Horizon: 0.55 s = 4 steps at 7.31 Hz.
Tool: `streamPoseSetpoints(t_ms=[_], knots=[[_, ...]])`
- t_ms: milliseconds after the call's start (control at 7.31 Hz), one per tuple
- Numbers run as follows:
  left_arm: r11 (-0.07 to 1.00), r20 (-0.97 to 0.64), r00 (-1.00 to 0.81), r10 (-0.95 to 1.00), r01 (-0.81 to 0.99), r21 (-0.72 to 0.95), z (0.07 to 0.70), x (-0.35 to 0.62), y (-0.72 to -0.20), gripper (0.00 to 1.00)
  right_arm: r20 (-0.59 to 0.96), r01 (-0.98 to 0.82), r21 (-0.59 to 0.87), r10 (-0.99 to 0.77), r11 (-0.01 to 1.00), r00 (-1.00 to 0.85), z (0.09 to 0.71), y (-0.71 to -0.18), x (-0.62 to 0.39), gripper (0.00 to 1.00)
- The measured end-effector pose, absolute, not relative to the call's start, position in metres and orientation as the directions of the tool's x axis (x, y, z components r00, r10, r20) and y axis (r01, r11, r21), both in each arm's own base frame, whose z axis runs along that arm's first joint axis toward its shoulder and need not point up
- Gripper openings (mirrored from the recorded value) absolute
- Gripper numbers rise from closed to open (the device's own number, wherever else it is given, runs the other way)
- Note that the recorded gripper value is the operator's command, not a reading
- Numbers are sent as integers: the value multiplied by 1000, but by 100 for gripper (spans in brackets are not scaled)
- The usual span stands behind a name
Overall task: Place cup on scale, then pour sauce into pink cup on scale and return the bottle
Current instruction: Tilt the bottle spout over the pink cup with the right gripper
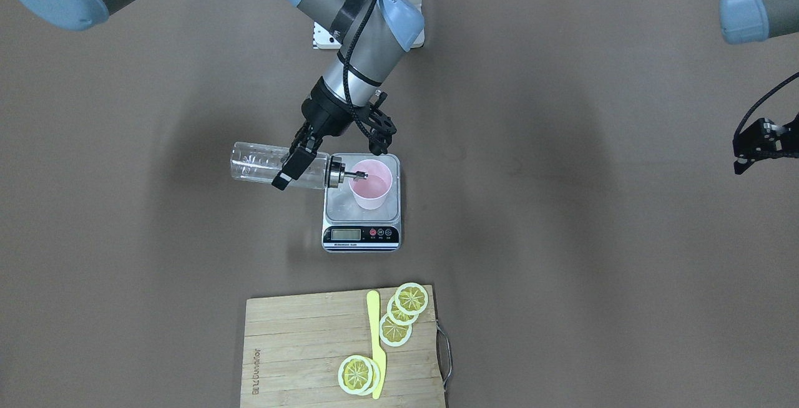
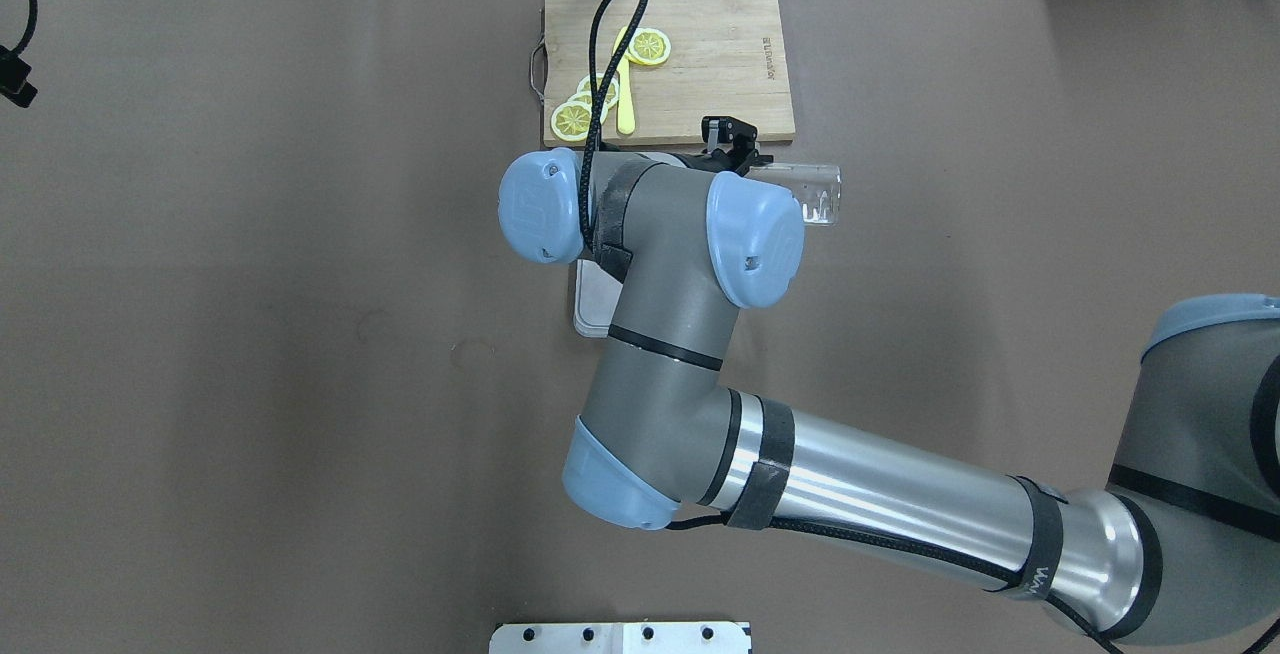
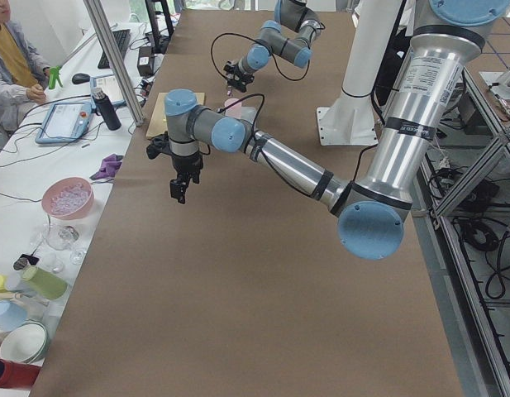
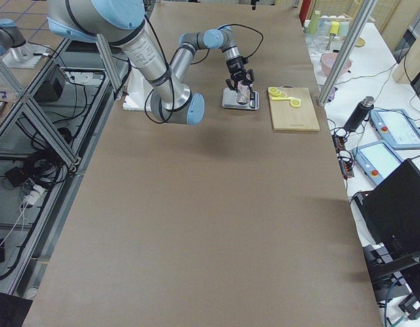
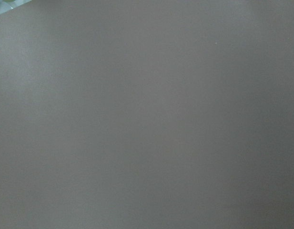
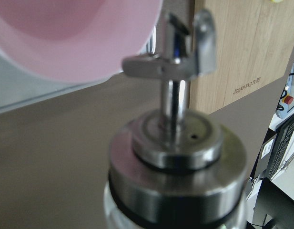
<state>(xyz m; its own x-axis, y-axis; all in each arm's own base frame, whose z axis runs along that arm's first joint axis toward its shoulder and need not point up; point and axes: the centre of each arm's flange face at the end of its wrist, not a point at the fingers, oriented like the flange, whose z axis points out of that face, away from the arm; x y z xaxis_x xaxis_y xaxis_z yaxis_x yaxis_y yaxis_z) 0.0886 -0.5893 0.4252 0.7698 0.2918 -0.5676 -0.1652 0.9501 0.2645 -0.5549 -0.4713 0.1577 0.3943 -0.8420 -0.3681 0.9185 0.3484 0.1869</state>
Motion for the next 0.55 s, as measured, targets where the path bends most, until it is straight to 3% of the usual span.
streamPoseSetpoints(t_ms=[547], knots=[[952,-568,771,288,-166,256,430,89,-590,98,-412,962,93,-870,256,271,156,-474,-553,0]])
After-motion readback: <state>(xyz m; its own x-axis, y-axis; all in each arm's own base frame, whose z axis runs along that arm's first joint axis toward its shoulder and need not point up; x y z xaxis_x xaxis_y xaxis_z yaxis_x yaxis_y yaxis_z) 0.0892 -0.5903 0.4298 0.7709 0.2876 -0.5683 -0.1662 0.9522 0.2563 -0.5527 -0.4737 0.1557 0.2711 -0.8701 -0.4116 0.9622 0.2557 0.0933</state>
